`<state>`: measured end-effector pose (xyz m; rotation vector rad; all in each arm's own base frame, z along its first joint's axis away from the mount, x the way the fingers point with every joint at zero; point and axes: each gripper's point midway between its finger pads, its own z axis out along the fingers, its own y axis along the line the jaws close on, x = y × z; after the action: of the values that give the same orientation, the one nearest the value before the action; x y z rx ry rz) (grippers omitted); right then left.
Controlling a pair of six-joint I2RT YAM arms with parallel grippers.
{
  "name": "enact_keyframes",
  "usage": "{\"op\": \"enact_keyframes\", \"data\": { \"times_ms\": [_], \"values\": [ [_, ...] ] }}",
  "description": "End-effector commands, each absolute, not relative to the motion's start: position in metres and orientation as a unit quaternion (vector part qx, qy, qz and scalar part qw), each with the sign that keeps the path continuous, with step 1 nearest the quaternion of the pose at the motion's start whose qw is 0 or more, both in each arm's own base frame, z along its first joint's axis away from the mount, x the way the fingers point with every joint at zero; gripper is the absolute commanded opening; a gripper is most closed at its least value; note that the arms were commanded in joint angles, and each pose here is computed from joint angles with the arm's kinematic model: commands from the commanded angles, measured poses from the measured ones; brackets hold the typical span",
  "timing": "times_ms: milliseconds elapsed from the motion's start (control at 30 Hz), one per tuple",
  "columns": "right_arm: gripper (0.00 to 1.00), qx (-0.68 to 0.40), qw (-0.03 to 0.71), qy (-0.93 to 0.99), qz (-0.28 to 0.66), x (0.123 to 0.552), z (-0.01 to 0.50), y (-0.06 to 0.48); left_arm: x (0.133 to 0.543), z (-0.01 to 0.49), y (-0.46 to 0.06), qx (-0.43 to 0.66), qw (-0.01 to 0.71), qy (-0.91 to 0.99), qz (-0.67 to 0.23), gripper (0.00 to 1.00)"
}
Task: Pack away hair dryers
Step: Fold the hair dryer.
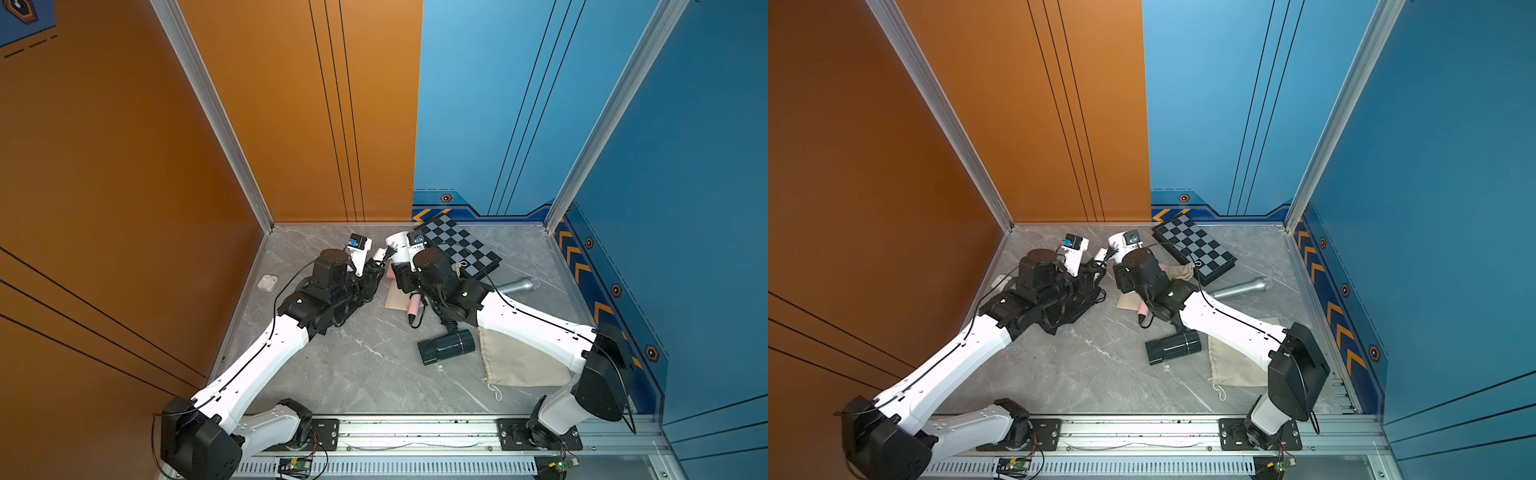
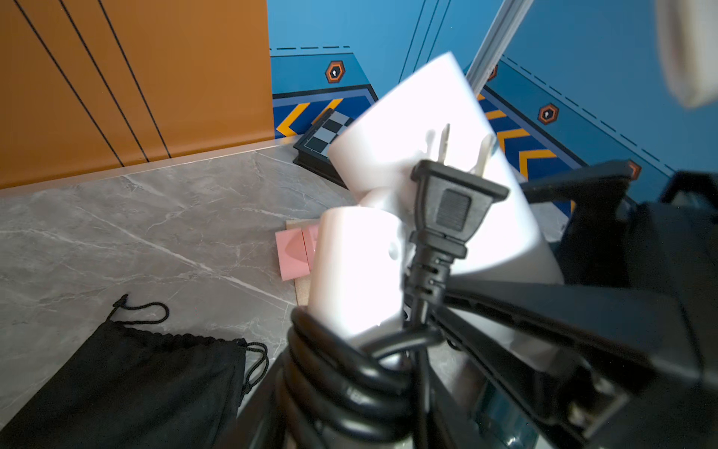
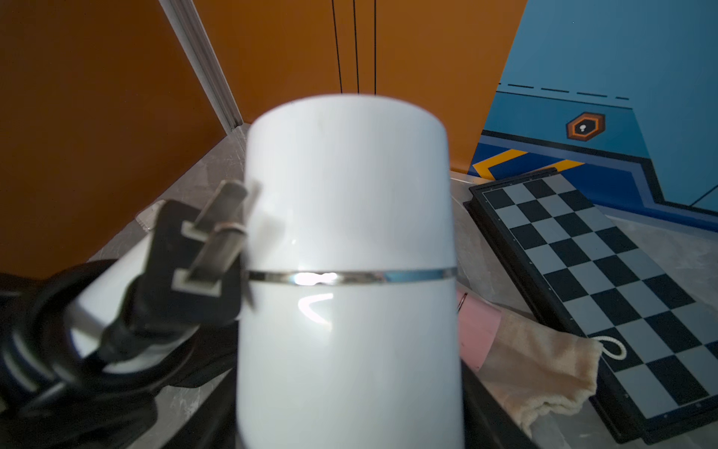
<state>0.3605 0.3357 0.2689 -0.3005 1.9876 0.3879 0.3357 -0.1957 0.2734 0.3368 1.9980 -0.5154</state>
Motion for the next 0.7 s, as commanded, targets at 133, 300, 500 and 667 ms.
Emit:
{"op": "enact_keyframes", "data": {
  "times_ms": [133,300,500,667],
  "values": [
    [0.42,0.035,0.58,0.769,0.266,0.378,0.343,0.34,0.335,0.28,-0.216,0.109,0.54,0.805,-0.22,0.06],
    [0.42,0.073,0.583,0.752,0.298,0.383,0.355,0.342,0.336,0.281,-0.225,0.091,0.557,0.795,-0.223,0.06],
    [0.44,0.08,0.573,0.75,0.322,0.387,0.357,0.349,0.335,0.28,-0.238,0.09,0.562,0.788,-0.237,0.06],
    [0.56,0.058,0.562,0.759,0.323,0.389,0.354,0.347,0.334,0.287,-0.23,0.094,0.573,0.782,-0.228,0.06]
  ]
}}
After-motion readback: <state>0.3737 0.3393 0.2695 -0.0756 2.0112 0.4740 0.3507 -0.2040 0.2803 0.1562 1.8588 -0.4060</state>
